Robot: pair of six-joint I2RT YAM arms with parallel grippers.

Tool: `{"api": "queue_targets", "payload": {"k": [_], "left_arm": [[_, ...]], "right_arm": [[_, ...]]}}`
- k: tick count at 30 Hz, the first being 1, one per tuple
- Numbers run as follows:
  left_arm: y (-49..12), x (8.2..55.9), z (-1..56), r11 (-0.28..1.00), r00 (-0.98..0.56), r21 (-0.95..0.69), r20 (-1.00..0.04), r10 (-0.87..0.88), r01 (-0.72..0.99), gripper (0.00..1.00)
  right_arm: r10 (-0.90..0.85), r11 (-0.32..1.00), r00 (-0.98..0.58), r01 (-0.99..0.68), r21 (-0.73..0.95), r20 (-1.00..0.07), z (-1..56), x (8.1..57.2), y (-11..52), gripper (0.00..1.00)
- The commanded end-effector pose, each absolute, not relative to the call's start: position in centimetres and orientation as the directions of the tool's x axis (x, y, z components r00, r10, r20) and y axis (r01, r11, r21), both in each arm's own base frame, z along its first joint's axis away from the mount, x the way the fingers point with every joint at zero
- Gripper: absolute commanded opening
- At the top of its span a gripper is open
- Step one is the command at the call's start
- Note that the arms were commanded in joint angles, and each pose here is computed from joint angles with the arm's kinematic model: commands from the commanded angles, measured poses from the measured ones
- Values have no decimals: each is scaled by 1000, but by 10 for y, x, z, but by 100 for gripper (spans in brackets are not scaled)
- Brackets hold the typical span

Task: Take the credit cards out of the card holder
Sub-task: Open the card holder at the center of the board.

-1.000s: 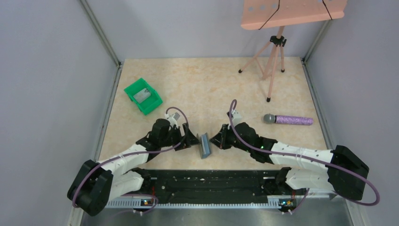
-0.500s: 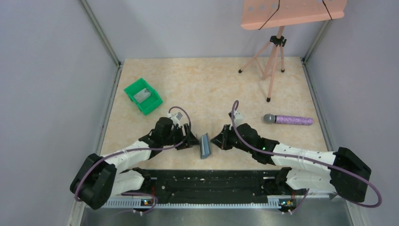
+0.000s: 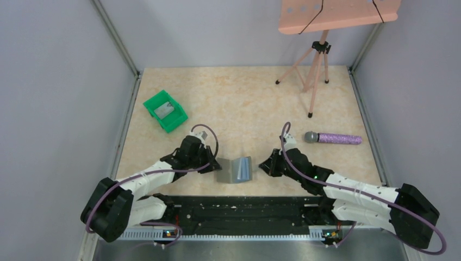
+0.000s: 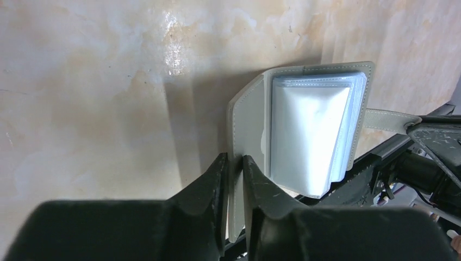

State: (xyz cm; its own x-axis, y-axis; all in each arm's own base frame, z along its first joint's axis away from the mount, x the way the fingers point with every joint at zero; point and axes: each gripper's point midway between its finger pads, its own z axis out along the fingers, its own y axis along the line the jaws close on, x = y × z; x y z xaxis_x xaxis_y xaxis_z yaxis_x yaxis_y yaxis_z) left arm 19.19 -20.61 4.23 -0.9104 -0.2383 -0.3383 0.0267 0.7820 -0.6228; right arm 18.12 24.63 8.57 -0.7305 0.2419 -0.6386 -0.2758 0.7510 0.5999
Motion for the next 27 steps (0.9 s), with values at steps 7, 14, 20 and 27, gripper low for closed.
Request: {"api": "queue_targets", "payload": {"k": [7,14,20,27], "left_arm": [[-209,197,44,785,-907,-617,-362,-215,60,13],[-209,196,44,784,-907,-618,-361,-218,58,19],[-209,194,46,777,-908,-628,-354,-223,54,28],[-207,190,47,771,-904,-635,-356,-237,48,29]], "right_arm": [[259,735,-725,-281,617,-638,113,185,248,32],[259,672,-731,-333,661,-631,155,179,260,46],[264,625,-741,-356,695,-617,170,178,273,52],[226,575,-806,-343,743,-547,136,175,299,52]]}}
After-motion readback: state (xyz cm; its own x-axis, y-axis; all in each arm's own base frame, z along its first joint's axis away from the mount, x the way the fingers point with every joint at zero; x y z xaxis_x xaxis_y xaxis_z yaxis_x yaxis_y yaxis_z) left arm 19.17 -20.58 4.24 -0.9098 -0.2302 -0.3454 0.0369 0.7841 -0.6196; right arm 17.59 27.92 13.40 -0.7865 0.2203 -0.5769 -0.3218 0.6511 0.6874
